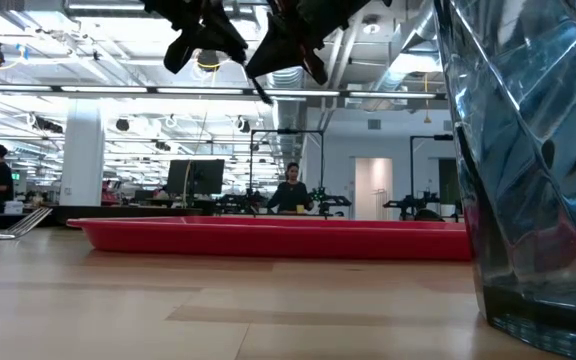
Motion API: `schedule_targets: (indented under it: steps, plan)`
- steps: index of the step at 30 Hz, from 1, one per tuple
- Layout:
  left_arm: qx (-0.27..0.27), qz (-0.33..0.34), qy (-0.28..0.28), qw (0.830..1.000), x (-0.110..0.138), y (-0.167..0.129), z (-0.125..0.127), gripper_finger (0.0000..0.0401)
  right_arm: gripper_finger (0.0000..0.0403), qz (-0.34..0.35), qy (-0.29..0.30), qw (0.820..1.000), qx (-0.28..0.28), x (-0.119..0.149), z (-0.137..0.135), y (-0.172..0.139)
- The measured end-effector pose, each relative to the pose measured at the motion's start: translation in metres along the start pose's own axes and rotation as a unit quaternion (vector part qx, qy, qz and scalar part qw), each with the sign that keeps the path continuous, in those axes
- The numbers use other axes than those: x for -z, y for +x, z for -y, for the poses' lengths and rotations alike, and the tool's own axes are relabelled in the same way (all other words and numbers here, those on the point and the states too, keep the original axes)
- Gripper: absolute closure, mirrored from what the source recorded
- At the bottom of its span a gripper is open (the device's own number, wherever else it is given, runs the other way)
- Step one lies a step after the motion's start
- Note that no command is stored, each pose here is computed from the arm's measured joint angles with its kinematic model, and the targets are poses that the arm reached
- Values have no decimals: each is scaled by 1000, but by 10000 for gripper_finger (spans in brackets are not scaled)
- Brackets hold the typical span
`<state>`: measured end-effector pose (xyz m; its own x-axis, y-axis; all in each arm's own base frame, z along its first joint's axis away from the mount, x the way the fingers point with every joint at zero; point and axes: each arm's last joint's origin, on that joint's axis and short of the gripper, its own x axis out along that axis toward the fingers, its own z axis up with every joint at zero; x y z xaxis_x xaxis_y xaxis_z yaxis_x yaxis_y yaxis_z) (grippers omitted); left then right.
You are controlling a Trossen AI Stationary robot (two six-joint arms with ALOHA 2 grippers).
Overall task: Pick and place plate/cup/fork/spoon on tray
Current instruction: Put the black spoon on the orange tray
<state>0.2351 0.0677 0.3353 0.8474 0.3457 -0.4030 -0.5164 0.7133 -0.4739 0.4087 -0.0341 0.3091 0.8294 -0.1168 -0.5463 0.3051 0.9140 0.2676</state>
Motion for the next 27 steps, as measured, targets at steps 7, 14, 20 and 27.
schedule_targets:
  steps: [7, 14, 20, 27]
  plan:
    - [-13, -10, 12, 1000, -2, 1, -8, 398, 334, 5, -2, 1000, 14, 0, 0, 0]
    - [-3, -30, 49, 998, -7, -1, -20, 399, 244, 11, 6, 999, 31, -6, 6, -13]
    - [22, -56, 87, 994, -10, -3, -31, 400, 219, 4, 13, 999, 47, -15, 17, -44]
    - [86, -102, 146, 980, -8, 0, -39, 401, 314, -49, -17, 996, 79, -14, 31, -88]
